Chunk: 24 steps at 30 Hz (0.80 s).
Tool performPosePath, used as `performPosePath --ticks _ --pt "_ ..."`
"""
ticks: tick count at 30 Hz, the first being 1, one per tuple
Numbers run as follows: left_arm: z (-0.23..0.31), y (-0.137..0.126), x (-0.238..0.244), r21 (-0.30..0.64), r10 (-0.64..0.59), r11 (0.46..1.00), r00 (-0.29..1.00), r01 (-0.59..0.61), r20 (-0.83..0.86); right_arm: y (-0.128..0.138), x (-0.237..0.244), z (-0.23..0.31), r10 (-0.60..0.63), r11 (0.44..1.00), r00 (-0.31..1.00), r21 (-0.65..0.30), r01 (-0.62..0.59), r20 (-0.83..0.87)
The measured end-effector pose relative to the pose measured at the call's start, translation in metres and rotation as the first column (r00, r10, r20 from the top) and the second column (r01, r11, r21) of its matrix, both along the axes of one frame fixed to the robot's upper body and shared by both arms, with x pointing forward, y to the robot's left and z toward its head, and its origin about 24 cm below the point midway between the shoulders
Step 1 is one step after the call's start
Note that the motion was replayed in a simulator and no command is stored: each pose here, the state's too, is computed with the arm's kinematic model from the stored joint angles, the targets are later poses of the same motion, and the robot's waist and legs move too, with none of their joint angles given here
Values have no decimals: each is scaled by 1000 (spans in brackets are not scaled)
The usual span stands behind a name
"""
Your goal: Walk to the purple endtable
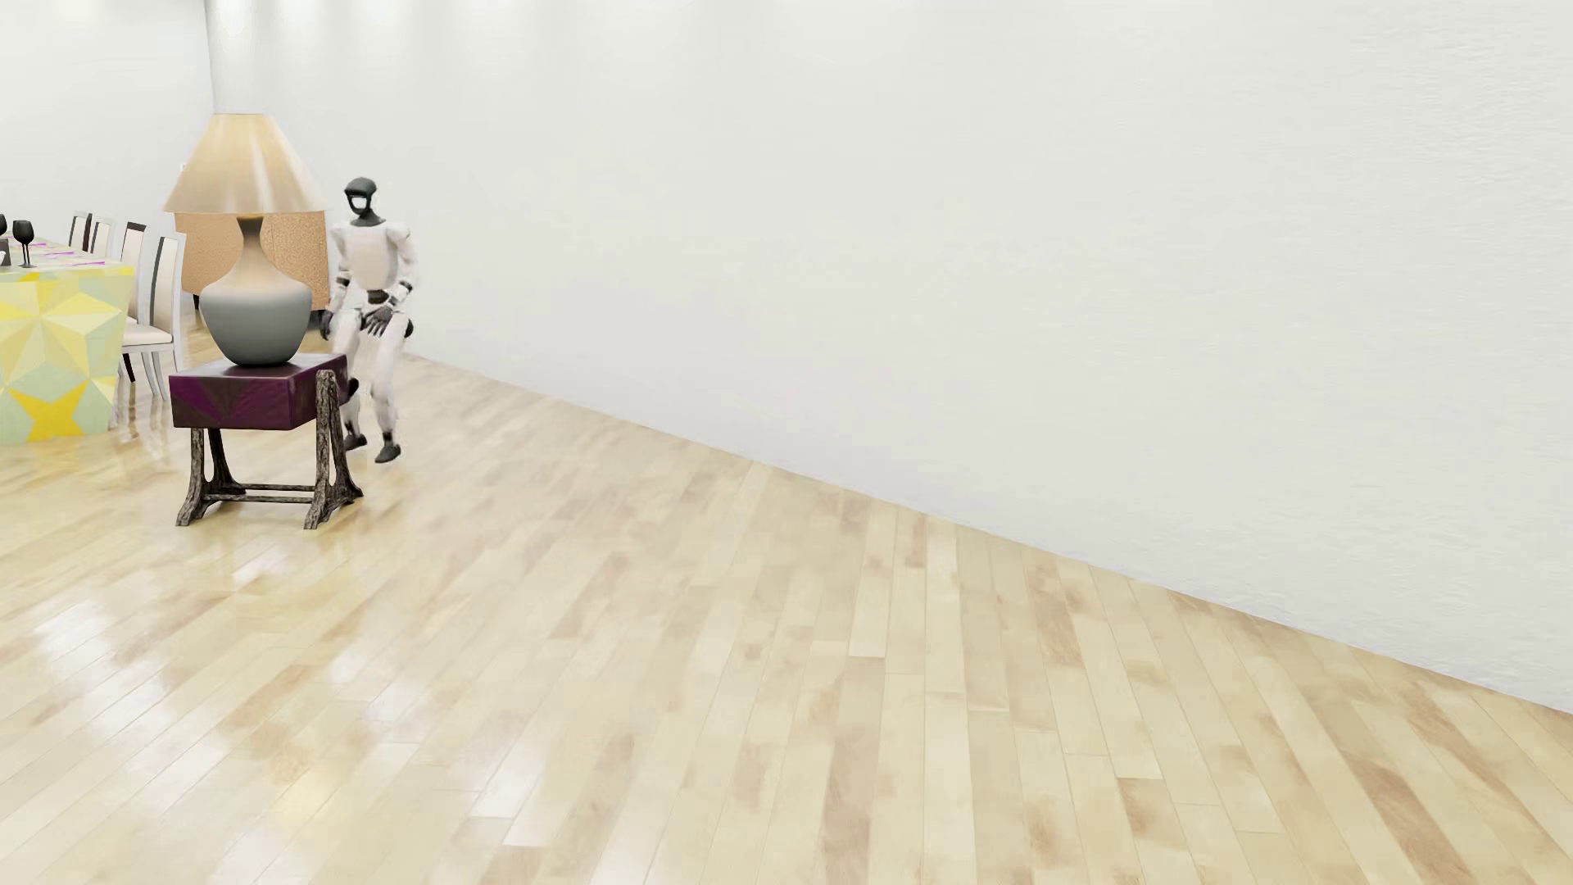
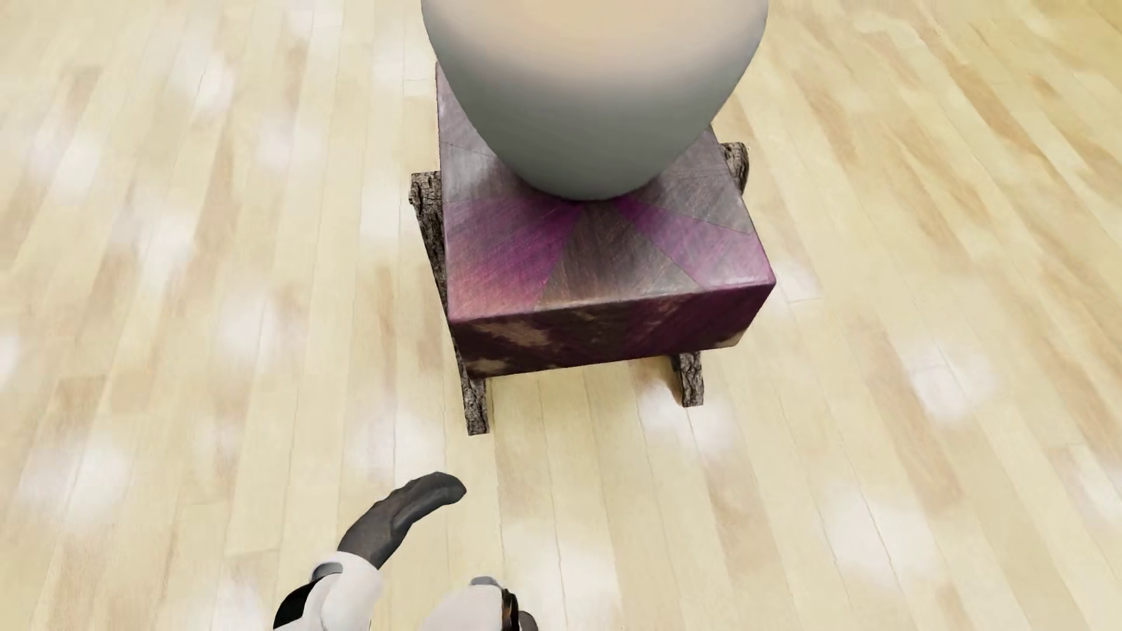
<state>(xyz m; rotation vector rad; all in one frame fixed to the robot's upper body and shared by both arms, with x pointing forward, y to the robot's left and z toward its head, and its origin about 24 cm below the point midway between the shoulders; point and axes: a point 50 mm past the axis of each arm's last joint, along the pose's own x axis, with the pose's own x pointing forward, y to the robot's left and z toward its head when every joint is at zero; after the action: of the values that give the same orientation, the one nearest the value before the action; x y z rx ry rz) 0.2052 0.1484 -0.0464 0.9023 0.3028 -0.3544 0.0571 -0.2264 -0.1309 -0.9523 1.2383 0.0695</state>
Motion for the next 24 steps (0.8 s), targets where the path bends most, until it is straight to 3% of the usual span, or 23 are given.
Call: performPosePath --ticks 3,5,8,10,12,14,16,17,20,21,24 --pt "-20 22 -16 29 173 985 981 -171 -89 41 52 -5 184 970 982 158 -187 35" --pt "-41 41 -35 47 285 958 935 -281 -213 48 87 7 249 943 953 180 -279 170" --pt "-74 52 -65 167 378 926 838 -340 -394 25 110 25 119 982 932 98 -162 342" --pt "-92 48 -82 221 421 907 768 -359 -482 1 104 30 -31 999 909 51 11 417" --pt "-105 48 -99 285 424 905 701 -315 -573 -9 85 21 -119 993 923 53 107 367" --pt "-108 47 -108 301 399 914 733 -272 -551 -9 75 8 55 996 982 56 -66 179" --pt "-107 52 -116 277 480 877 726 -392 -492 -5 65 -2 212 973 977 95 -211 5" --pt "-106 56 -121 264 522 852 700 -452 -486 -3 64 -4 208 974 978 96 -207 1" --pt "-108 62 -136 247 570 809 614 -533 -546 20 72 -2 -5 990 980 137 -23 201" --pt "-108 63 -141 248 567 808 593 -534 -571 32 77 -1 -12 987 970 161 -28 243" --pt "-108 71 -151 277 583 796 560 -538 -589 70 102 5 199 952 940 173 -252 276"
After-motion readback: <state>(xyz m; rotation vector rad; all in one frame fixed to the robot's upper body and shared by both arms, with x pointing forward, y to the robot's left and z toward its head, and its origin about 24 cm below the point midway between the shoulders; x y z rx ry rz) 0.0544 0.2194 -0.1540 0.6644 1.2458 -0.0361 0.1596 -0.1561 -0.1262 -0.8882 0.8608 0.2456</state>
